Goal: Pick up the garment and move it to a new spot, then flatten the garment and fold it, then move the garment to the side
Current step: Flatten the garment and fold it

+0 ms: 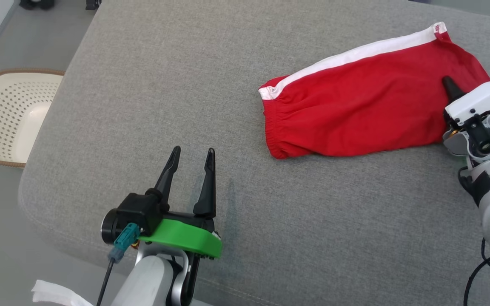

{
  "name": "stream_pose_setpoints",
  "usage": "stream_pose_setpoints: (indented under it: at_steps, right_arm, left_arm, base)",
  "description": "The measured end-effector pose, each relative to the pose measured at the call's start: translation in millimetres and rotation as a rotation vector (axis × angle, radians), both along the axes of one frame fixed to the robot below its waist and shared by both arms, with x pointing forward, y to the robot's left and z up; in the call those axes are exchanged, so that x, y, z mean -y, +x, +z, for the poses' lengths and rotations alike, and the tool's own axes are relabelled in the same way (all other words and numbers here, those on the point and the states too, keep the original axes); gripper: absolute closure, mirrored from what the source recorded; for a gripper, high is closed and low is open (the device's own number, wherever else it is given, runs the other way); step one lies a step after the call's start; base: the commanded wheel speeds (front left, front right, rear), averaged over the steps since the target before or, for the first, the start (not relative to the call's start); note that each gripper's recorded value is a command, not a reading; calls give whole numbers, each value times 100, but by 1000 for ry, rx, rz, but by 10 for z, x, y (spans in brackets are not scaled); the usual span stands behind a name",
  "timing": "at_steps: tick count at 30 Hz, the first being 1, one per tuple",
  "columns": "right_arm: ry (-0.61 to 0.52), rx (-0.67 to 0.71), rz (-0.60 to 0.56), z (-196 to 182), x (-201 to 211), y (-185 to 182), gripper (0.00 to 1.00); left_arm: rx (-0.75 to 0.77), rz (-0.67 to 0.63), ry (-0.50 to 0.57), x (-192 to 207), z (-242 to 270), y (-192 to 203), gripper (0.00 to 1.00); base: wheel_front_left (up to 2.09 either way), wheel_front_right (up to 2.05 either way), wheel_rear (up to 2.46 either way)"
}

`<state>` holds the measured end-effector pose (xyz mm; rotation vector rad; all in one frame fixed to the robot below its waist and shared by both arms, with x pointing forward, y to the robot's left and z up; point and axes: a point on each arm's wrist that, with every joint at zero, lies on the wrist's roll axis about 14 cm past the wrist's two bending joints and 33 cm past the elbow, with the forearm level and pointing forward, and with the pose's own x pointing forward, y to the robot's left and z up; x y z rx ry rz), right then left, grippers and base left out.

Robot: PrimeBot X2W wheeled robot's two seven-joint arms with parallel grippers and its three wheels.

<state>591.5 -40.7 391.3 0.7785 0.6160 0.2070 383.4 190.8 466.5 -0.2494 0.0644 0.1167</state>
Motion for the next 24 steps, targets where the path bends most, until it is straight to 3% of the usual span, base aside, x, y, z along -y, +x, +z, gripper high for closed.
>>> stream_pose_setpoints:
  at_steps: [14, 24]
  right_arm:
    - [11, 122, -210, 225, 654, -323, 100]
    - [4, 144, -393, 202, 1217, -851, 100]
  left_arm:
    - [42, -70, 12, 174, 95, 50, 0]
    - [46, -125, 4, 352, 79, -1, 0]
  base:
    - [0, 0, 0]
    - [0, 0, 0]
